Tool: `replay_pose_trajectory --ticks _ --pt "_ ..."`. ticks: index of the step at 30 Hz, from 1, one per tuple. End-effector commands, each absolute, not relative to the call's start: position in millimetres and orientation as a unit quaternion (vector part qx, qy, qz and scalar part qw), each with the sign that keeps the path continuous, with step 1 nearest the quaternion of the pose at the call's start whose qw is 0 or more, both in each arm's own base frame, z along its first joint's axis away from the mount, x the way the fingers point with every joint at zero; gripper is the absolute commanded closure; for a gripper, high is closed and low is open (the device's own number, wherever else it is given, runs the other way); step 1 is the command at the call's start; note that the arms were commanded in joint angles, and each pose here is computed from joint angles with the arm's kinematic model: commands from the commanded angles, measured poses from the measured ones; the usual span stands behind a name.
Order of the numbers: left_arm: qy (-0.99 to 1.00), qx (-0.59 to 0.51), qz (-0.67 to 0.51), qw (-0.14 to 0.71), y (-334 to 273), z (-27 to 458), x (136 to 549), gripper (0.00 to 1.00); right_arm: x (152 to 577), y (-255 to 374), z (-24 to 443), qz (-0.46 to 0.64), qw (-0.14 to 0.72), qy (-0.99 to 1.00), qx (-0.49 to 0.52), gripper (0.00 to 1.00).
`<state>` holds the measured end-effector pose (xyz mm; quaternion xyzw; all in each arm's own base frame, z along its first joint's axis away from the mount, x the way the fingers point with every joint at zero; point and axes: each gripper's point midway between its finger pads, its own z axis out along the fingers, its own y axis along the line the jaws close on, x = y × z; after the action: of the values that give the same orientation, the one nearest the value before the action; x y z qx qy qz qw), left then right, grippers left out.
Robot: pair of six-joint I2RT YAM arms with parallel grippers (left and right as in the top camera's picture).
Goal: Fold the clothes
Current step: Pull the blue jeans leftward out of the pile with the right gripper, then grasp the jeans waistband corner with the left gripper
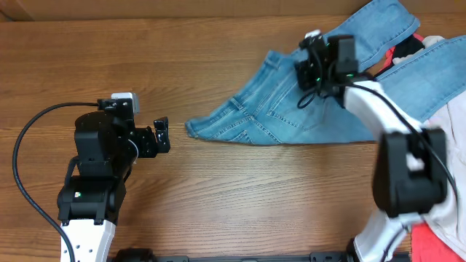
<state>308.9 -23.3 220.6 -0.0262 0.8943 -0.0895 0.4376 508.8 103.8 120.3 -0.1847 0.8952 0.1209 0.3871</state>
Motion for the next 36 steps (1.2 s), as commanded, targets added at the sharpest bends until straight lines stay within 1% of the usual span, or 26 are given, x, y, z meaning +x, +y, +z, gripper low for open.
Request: replay_pose_trajectory --ticks 1,4,7,10,11,13,14,16,20,21,22,23,26,27,28,32,34,36 --pt "0.887 -0.030 -0.097 0.450 -24 233 312 0.00 479 114 223 0.137 0.447 0.865 -0.180 0.96" --pt "0.887 -0.031 -0.095 0.451 -23 233 312 0.00 426 121 235 0.166 0.388 0.894 -0.152 0.96" --pt "0.885 -0.029 -0.094 0.455 -23 235 314 0.00 360 130 224 0.197 0.283 0.929 -0.132 0.96" --pt "0.880 -0.028 -0.095 0.465 -23 240 317 0.00 290 153 212 0.247 0.158 0.945 -0.143 0.96" --pt "0.877 -0.027 -0.094 0.470 -23 242 318 0.00 273 160 209 0.258 0.125 0.946 -0.150 0.96" --pt "0.871 -0.026 -0.095 0.481 -23 248 322 0.00 230 171 201 0.260 0.047 0.949 -0.171 0.96" --pt "0.868 -0.025 -0.095 0.486 -23 250 323 0.00 216 175 199 0.257 0.023 0.949 -0.180 0.96" --pt "0.865 -0.025 -0.095 0.492 -23 253 325 0.00 198 181 198 0.253 -0.005 0.947 -0.197 0.93" --pt "0.864 -0.025 -0.095 0.493 -23 253 325 0.00 177 187 197 0.246 -0.037 0.943 -0.220 0.93" --pt "0.864 -0.025 -0.096 0.493 -23 253 325 0.00 174 186 197 0.244 -0.044 0.943 -0.220 0.89" --pt "0.864 -0.025 -0.096 0.493 -23 253 325 0.00 170 184 197 0.242 -0.053 0.944 -0.218 0.84" --pt "0.865 -0.025 -0.096 0.493 -23 253 325 0.00 166 182 197 0.240 -0.061 0.945 -0.215 0.81" --pt "0.865 -0.025 -0.096 0.492 -23 253 325 0.00 151 174 197 0.230 -0.097 0.946 -0.206 0.79" --pt "0.865 -0.025 -0.096 0.492 -23 253 325 0.00 145 171 198 0.226 -0.111 0.946 -0.202 0.72" --pt "0.865 -0.025 -0.096 0.492 -23 253 325 0.00 140 168 198 0.223 -0.123 0.946 -0.199 0.69" --pt "0.868 -0.024 -0.100 0.485 -25 249 325 0.00 139 168 198 0.221 -0.126 0.948 -0.190 0.69" --pt "0.876 -0.025 -0.104 0.470 -26 241 323 0.00 144 167 196 0.216 -0.116 0.950 -0.193 0.65" --pt "0.887 -0.022 -0.113 0.447 -30 230 319 0.00 151 167 193 0.208 -0.099 0.953 -0.197 0.63"
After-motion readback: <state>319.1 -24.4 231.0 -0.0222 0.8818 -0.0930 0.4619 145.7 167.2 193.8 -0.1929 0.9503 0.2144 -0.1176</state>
